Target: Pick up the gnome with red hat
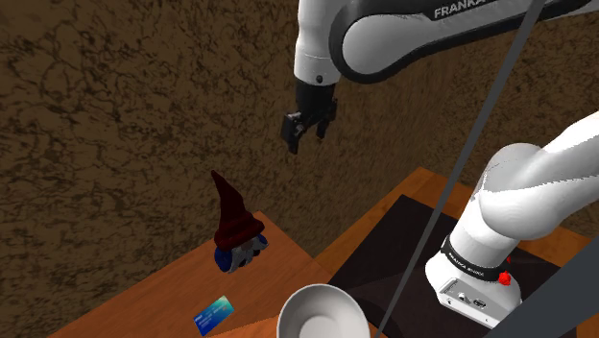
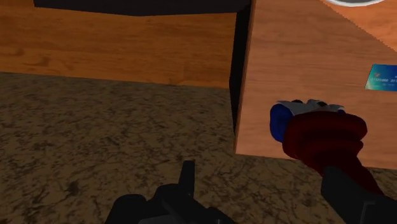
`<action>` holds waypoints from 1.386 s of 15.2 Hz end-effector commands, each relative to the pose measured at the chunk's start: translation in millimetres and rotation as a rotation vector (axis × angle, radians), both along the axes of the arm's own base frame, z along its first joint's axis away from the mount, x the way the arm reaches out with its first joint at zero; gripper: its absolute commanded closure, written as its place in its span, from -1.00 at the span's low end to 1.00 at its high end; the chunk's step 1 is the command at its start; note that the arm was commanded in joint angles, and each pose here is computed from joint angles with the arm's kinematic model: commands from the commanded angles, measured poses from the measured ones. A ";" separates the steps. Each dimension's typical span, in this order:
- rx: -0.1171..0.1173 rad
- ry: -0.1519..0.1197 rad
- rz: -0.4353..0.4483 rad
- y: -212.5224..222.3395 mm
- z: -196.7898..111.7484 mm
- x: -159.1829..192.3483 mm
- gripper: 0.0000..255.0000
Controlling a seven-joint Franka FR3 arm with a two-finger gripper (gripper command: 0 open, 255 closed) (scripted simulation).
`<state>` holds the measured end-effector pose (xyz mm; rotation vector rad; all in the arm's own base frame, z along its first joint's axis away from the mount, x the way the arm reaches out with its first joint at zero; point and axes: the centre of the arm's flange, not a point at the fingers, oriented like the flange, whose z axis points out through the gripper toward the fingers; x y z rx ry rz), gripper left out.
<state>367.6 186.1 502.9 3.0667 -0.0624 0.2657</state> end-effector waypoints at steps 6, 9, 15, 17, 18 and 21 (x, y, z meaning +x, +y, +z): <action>-0.042 -0.138 -0.042 79.0 -21.9 34.7 -1.00; -0.061 -0.196 -0.060 113.1 -30.4 51.5 -1.00; -0.099 -0.313 -0.095 179.7 -46.3 88.3 -1.00; -0.108 -0.338 -0.103 194.2 -49.6 97.0 -1.00; -0.108 -0.338 -0.103 194.2 -54.8 97.0 -1.00; -0.108 -0.338 -0.103 194.2 -70.7 97.0 -1.00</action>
